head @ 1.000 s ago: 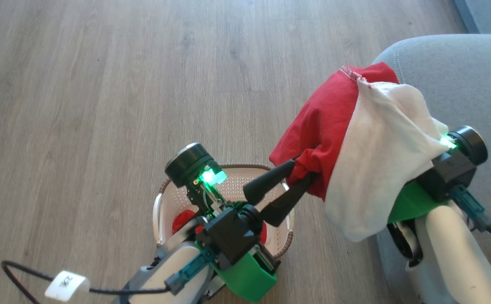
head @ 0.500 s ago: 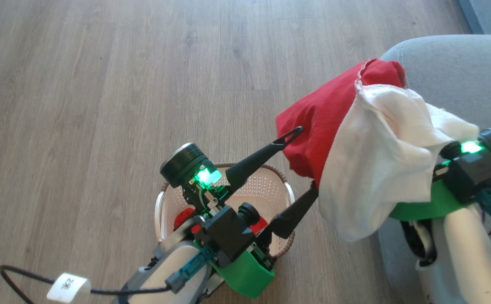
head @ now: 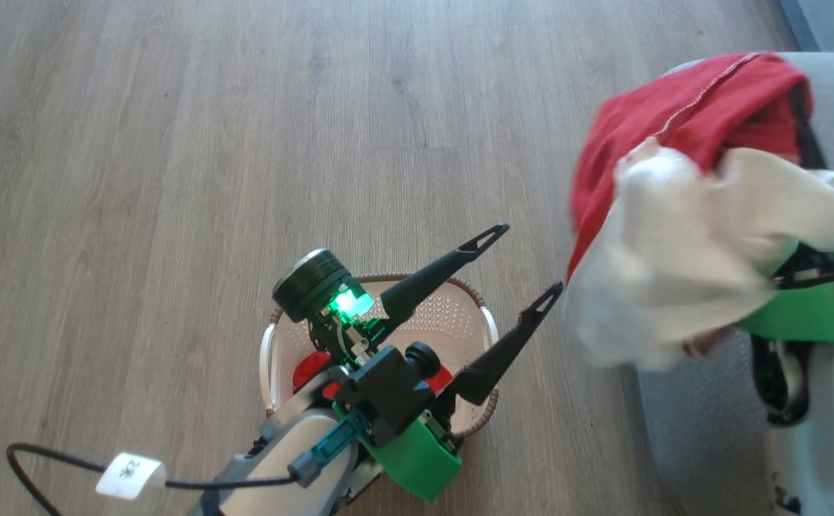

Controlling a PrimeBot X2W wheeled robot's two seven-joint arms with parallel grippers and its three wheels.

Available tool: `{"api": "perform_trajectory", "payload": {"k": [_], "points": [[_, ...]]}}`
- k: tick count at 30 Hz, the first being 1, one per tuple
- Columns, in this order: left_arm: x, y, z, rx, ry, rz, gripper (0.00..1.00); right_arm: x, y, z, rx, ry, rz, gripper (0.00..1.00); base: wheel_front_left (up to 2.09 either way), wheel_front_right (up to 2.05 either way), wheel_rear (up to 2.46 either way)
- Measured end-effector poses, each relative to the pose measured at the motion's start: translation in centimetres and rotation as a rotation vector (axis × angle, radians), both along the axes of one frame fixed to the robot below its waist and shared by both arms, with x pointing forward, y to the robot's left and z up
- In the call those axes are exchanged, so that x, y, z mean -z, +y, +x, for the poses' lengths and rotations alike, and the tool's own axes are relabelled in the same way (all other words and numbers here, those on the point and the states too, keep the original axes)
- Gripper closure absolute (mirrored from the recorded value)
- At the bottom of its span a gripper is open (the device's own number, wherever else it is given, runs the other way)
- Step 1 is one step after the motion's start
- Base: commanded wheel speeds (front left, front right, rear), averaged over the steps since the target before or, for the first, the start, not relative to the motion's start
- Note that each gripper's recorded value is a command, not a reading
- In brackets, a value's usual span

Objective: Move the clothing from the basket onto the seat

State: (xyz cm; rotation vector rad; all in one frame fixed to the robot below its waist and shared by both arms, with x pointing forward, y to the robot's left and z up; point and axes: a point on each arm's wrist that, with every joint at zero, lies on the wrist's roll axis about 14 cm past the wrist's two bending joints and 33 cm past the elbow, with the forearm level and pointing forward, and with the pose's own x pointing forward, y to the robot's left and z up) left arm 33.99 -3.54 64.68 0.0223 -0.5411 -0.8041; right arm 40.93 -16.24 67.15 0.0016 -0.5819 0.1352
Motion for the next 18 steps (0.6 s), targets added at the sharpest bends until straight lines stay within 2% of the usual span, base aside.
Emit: {"api": "perform_trajectory", "payload": {"k": [10, 18], "points": [[1.0, -0.1, 0.5, -0.003, 0.026, 0.019, 0.0, -1.7, -2.4, -0.3, 0.071, -0.052, -0.017, 1.0, 0.0, 0.0, 0.0], [2.4, 0.2, 1.3, -0.025, 0.057, 0.043, 0.0, -1.7, -3.3, -0.3, 0.097, -0.052, -0.037, 1.0, 0.0, 0.0, 0.0]]}}
